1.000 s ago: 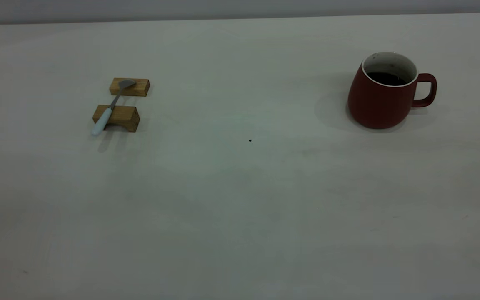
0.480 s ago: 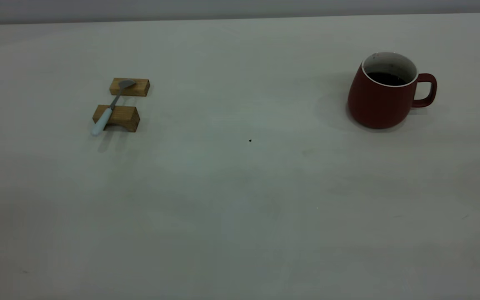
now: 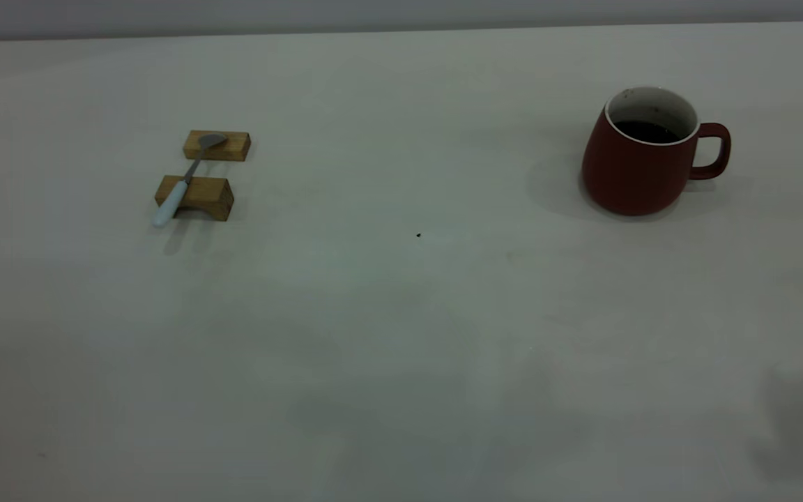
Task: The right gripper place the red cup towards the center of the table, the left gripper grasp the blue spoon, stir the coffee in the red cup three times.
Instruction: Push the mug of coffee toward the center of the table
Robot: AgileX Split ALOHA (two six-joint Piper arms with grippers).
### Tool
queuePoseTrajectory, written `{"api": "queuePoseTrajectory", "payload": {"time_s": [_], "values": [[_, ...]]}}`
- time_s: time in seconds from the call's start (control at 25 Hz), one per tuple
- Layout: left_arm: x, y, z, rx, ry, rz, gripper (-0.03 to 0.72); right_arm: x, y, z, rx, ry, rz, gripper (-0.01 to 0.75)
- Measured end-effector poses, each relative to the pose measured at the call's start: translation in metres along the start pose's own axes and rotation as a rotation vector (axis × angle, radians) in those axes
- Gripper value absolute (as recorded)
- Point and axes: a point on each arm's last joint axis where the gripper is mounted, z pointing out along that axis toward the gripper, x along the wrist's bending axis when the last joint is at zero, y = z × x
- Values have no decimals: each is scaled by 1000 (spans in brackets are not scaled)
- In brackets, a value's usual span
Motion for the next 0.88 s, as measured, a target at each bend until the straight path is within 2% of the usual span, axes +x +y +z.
{"api": "queuePoseTrajectory", "payload": {"time_s": [0.08, 0.24, 0.48, 0.76, 0.88], "values": [[0, 0, 0, 0, 0, 0, 548, -5, 10, 32, 90, 36, -43, 584], [0, 0, 0, 0, 0, 0, 548, -13, 29, 87, 186, 105, -191, 584], [0, 0, 0, 0, 0, 0, 548, -27, 35, 178, 297, 232, -600, 570], [0, 0, 0, 0, 0, 0, 548, -48, 36, 255, 277, 318, -877, 548], [0, 0, 0, 0, 0, 0, 548, -60, 30, 272, 253, 339, -932, 547]]}}
